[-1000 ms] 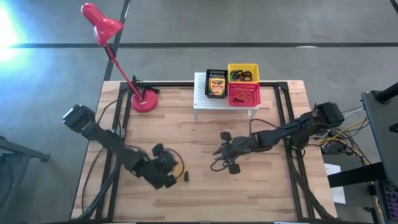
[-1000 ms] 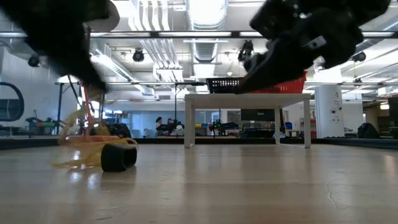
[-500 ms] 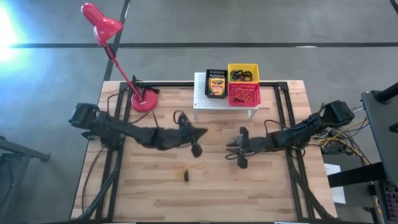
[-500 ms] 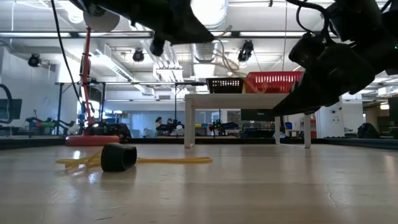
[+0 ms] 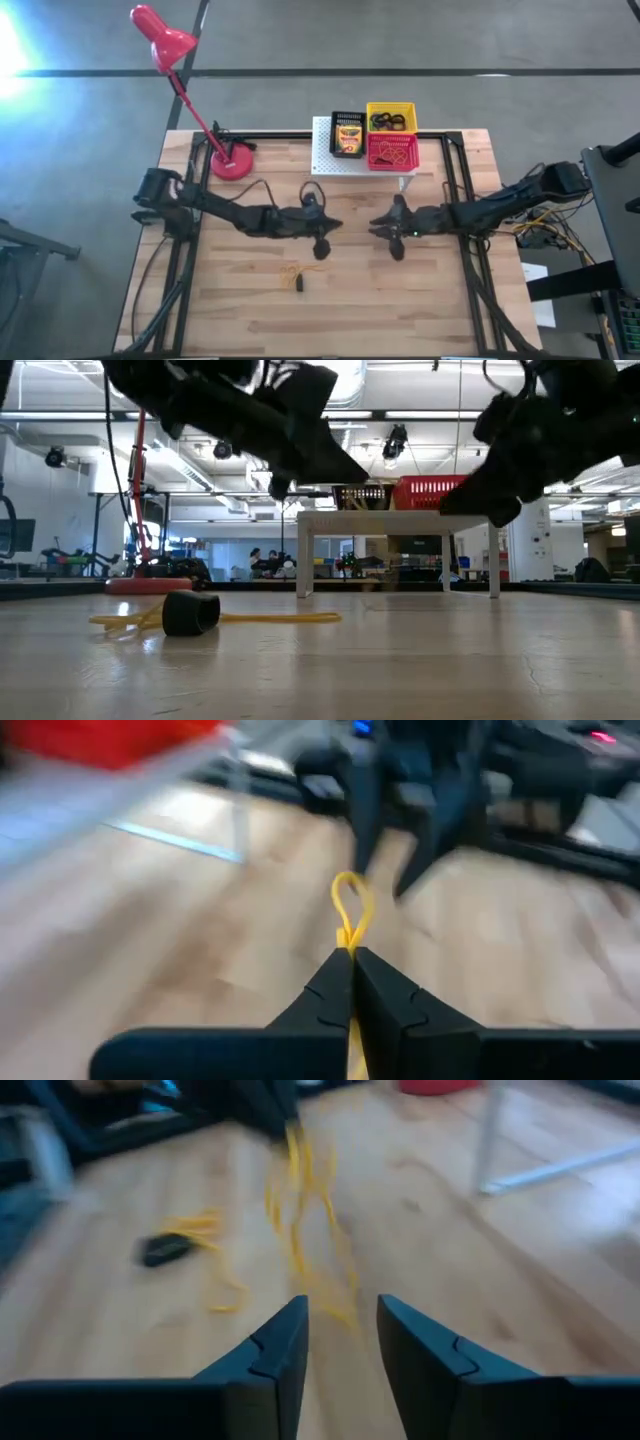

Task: Pick & Place Office Desk Supplies
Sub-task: Put the yellow rubber band into the red basket on the shelf

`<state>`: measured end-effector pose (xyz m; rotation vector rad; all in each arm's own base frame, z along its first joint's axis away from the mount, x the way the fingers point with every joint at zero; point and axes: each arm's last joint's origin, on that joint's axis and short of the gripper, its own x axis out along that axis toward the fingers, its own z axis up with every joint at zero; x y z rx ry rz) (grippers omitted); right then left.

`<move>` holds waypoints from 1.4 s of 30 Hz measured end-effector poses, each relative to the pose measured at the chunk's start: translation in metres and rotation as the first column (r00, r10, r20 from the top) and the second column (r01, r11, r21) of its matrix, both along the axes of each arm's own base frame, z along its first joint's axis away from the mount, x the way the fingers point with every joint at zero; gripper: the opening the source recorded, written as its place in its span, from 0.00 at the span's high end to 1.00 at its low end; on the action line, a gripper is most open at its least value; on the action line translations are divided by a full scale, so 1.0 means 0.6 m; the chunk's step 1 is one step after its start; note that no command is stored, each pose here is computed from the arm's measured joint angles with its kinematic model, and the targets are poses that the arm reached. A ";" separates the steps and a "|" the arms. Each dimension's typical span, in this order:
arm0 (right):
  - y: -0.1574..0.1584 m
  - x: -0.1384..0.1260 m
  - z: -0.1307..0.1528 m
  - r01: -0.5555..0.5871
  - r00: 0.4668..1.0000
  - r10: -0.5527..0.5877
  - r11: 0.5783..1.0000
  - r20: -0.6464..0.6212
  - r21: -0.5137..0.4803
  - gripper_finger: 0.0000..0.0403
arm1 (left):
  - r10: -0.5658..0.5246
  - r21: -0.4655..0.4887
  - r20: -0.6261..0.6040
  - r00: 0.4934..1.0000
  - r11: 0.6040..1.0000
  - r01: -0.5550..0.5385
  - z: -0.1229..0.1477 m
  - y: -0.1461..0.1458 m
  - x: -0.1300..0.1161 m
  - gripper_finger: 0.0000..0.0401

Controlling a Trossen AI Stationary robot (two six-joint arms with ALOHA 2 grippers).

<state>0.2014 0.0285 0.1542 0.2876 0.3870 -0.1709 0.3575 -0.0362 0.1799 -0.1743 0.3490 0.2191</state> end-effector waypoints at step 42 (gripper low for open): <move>0.056 0.183 -0.070 -0.233 0.845 0.117 0.959 -0.522 -0.163 0.96 | 0.228 -0.072 -0.324 0.918 0.962 -0.265 -0.067 0.017 -0.030 0.71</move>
